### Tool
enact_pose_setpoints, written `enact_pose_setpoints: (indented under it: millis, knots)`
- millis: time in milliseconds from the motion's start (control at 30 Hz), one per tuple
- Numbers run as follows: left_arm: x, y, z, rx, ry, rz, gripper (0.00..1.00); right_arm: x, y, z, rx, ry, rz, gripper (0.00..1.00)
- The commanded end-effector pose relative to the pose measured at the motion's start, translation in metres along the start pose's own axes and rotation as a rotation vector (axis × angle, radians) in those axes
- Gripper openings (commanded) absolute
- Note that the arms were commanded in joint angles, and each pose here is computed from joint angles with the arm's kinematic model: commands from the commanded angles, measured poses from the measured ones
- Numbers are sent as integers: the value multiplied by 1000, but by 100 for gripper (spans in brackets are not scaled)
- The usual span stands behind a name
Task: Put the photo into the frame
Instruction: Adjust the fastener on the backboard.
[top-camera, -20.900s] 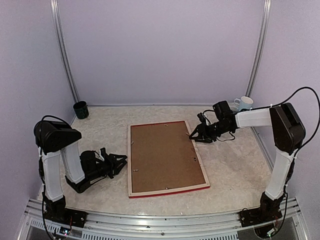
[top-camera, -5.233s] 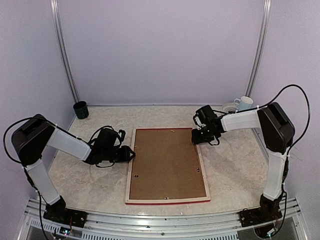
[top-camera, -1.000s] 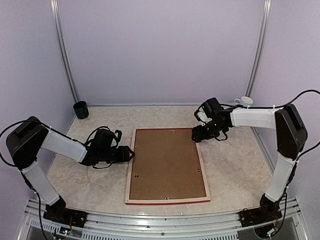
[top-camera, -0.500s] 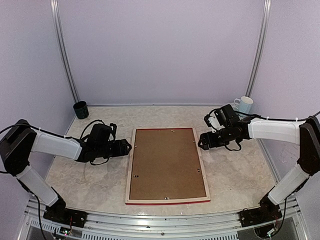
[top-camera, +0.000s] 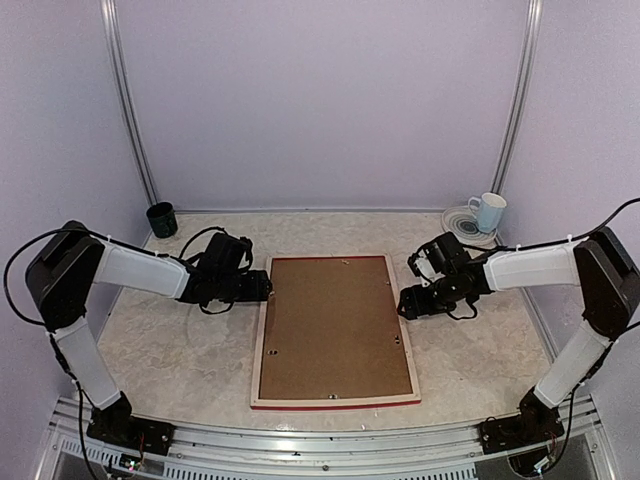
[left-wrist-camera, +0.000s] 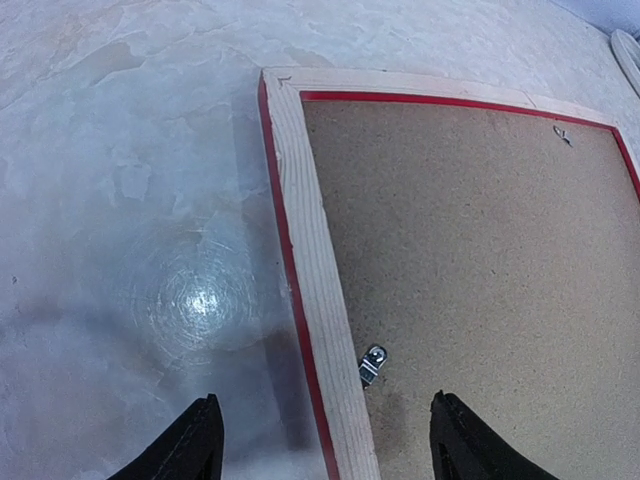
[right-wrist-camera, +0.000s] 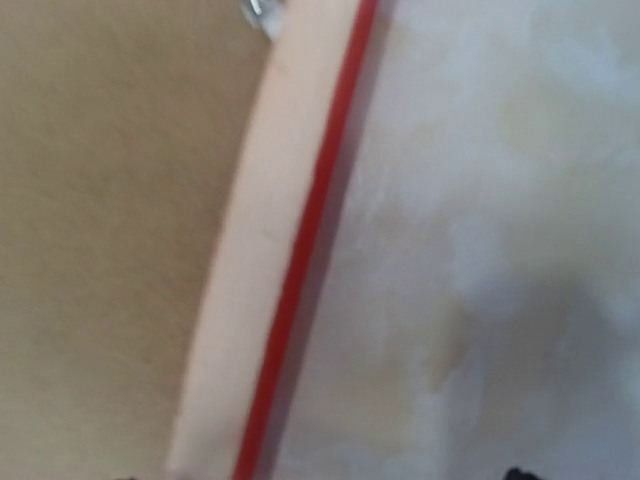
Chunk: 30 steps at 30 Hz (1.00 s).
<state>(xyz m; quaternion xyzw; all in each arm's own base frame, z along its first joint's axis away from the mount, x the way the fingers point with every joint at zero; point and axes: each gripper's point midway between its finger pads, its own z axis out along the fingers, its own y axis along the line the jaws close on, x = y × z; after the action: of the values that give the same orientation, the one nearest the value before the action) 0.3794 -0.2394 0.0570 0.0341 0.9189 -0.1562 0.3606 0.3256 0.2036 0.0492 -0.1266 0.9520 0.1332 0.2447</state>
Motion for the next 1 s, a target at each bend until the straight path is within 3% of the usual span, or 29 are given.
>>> enact_pose_setpoints:
  millis: [0, 400, 633, 967]
  knots:
    - [5, 3, 9, -33, 25, 56, 70, 11, 3, 12, -20, 18, 15, 78]
    - [17, 5, 23, -34, 62, 65, 64, 15, 16, 21, -78, 33, 18, 70]
    - [14, 9, 25, -51, 57, 66, 62, 24, 14, 31, -72, 61, 25, 44]
    - [17, 11, 36, -57, 64, 78, 58, 24, 13, 31, -63, 59, 20, 41]
